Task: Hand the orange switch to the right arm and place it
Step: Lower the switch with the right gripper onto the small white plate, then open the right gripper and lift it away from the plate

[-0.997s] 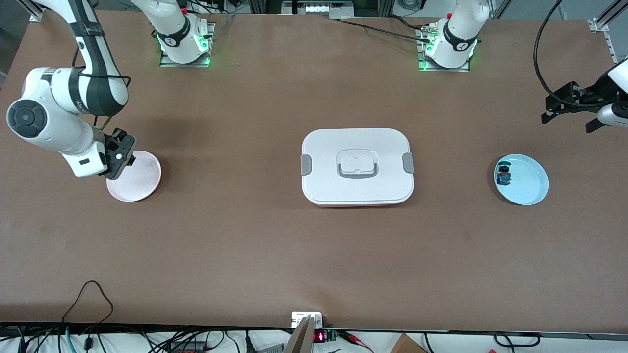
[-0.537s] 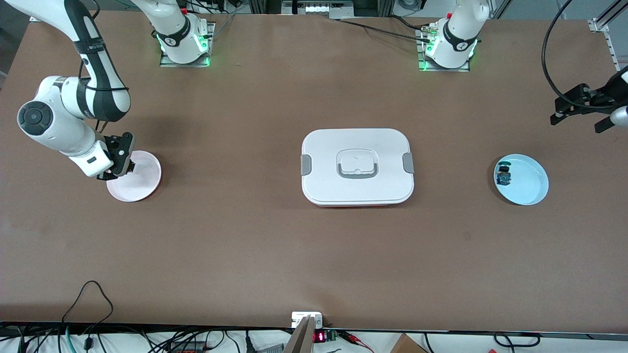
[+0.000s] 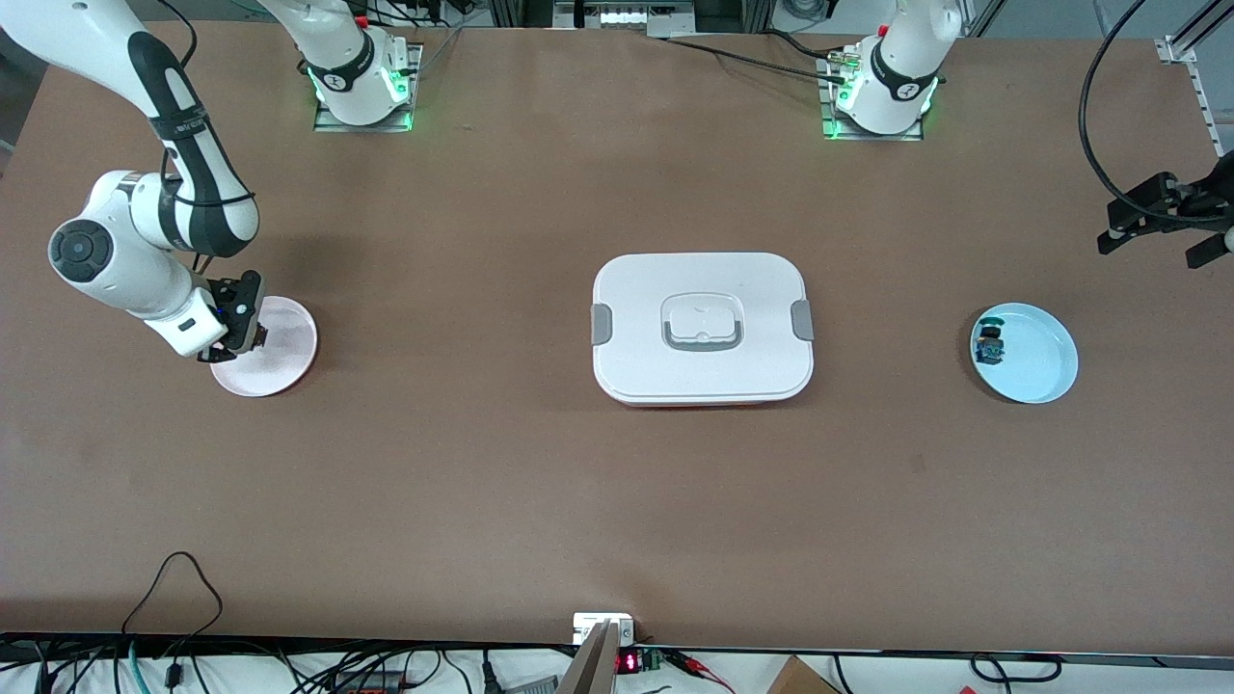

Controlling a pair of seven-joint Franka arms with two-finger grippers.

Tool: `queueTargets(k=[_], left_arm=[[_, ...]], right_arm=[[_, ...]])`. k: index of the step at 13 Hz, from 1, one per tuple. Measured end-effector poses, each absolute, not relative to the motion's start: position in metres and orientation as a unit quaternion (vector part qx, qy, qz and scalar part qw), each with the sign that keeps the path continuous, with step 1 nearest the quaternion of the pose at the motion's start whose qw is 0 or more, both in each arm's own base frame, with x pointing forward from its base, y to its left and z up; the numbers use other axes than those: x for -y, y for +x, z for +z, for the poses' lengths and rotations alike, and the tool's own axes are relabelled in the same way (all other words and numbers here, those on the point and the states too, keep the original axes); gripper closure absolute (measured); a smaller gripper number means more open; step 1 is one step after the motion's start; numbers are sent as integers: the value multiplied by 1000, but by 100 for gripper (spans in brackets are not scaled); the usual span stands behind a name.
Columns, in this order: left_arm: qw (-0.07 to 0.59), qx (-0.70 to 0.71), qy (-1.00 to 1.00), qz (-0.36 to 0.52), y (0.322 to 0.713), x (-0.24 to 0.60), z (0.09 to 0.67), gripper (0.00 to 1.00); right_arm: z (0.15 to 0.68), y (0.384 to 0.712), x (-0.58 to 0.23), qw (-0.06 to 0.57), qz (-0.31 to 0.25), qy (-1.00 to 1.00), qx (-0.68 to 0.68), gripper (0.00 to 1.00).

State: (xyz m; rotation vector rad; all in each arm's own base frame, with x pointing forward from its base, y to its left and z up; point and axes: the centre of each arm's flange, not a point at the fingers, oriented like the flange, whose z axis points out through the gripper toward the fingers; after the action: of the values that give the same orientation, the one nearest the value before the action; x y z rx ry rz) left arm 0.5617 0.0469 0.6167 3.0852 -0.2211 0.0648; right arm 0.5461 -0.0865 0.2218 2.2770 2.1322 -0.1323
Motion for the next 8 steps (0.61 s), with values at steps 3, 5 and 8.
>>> queueTargets(k=[3, 5, 8], left_arm=[[24, 75, 997, 21, 566, -43, 615, 0], [24, 76, 997, 22, 566, -42, 617, 0], [24, 78, 996, 23, 566, -40, 618, 0]], right_arm=[[209, 544, 83, 0, -48, 705, -708, 59], [203, 544, 80, -4, -49, 700, -712, 59], [196, 543, 79, -8, -51, 696, -716, 59]])
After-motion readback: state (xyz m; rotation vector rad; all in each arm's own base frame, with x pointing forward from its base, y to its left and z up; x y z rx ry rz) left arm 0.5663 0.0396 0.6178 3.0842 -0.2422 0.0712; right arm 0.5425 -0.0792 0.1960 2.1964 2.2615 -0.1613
